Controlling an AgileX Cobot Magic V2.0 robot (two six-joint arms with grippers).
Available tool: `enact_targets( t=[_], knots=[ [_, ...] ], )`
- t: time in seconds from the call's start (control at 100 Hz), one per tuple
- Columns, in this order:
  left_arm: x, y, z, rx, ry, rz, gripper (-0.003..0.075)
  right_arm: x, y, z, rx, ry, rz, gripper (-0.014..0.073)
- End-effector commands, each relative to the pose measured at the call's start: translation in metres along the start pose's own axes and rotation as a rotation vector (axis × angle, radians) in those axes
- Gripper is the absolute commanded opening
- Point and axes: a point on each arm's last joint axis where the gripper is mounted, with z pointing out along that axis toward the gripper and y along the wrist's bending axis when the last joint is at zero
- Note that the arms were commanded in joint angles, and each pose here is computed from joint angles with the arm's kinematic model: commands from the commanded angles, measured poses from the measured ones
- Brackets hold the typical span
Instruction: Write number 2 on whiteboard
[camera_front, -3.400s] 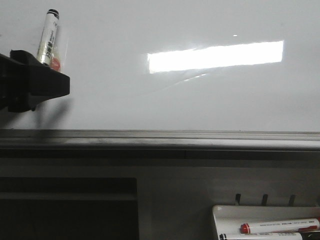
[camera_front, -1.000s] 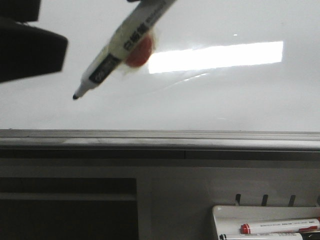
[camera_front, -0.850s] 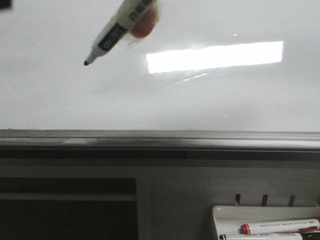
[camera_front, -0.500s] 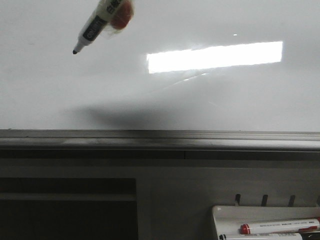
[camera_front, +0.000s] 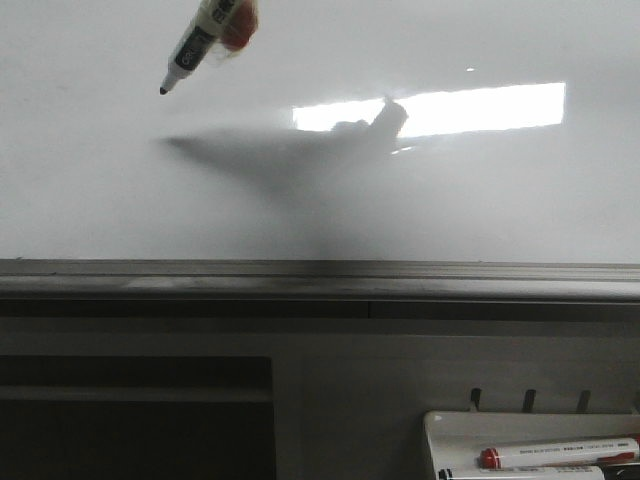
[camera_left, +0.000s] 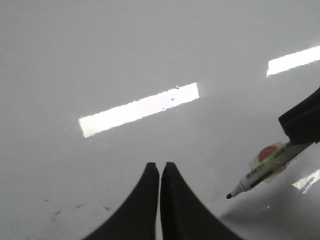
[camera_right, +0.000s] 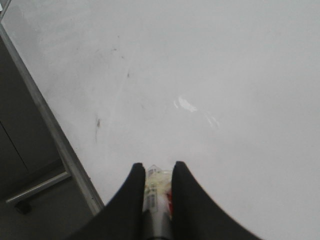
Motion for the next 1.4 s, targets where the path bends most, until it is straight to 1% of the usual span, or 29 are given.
enact_targets(
  t=[0.0,0.07,0.23,0.33,0.42,0.52,0.62,0.67,0.73,0.84,0.93,1.06,1.21,1.33,1.39],
  knots=[
    [-0.017,0.002,0.001,-0.006,-0.107,-0.024,-0.0020,-0.023,-0.012,-0.004,0.079,-0.097,0.003,-0.0071],
    [-0.017,0.002,0.001,-0.006,-0.107,-0.024,-0.0020,-0.026,-0.020,-0.002,0.121,-0.115,0.003,-0.0071],
    [-0.017,0.002,0.001,-0.006,-0.107,-0.024,-0.0020,-0.031,-0.037,-0.007,0.178,-0.131,0.002,-0.0071],
    [-0.017,0.002,0.001,-0.006,-0.107,-0.024,-0.0020,-0.028,-0.044,-0.014,0.156,-0.099,0.010,-0.0071],
    [-0.017,0.002,0.001,-0.006,-0.107,-0.024,-0.0020,-0.017,-0.046,-0.018,0.151,-0.062,0.019,-0.0070],
    [-0.017,0.002,0.001,-0.006,-0.107,-0.024,-0.0020,0.002,-0.042,-0.022,0.140,-0.015,0.057,-0.0067],
    [-0.017,0.002,0.001,-0.006,-0.107,-0.024,-0.0020,0.026,-0.033,-0.017,0.080,0.074,0.094,-0.0067],
    [-0.017,0.002,0.001,-0.006,-0.107,-0.024,-0.0020,0.033,-0.028,-0.011,0.061,0.100,0.097,-0.0068],
    [-0.017,0.002,0.001,-0.006,-0.107,-0.024,-0.0020,0.036,-0.021,-0.002,0.045,0.113,0.088,-0.0068],
    [-0.017,0.002,0.001,-0.006,-0.107,-0.024,-0.0020,0.030,-0.006,0.012,0.018,0.094,0.061,-0.0068],
    [-0.017,0.002,0.001,-0.006,-0.107,-0.024,-0.0020,0.027,-0.005,0.014,0.026,0.082,0.057,-0.0068],
    [-0.017,0.002,0.001,-0.006,-0.107,-0.024,-0.0020,0.033,-0.017,0.002,0.065,0.085,0.073,-0.0068],
    [-0.017,0.002,0.001,-0.006,-0.099,-0.024,-0.0020,0.051,-0.032,-0.023,0.130,0.103,0.102,-0.0068],
    [-0.016,0.002,0.001,-0.006,-0.097,-0.024,-0.0020,0.058,-0.036,-0.039,0.160,0.102,0.121,-0.0068],
    [-0.016,0.002,0.001,-0.006,-0.097,-0.024,-0.0020,0.059,-0.035,-0.042,0.150,0.103,0.124,-0.0068]
  ],
)
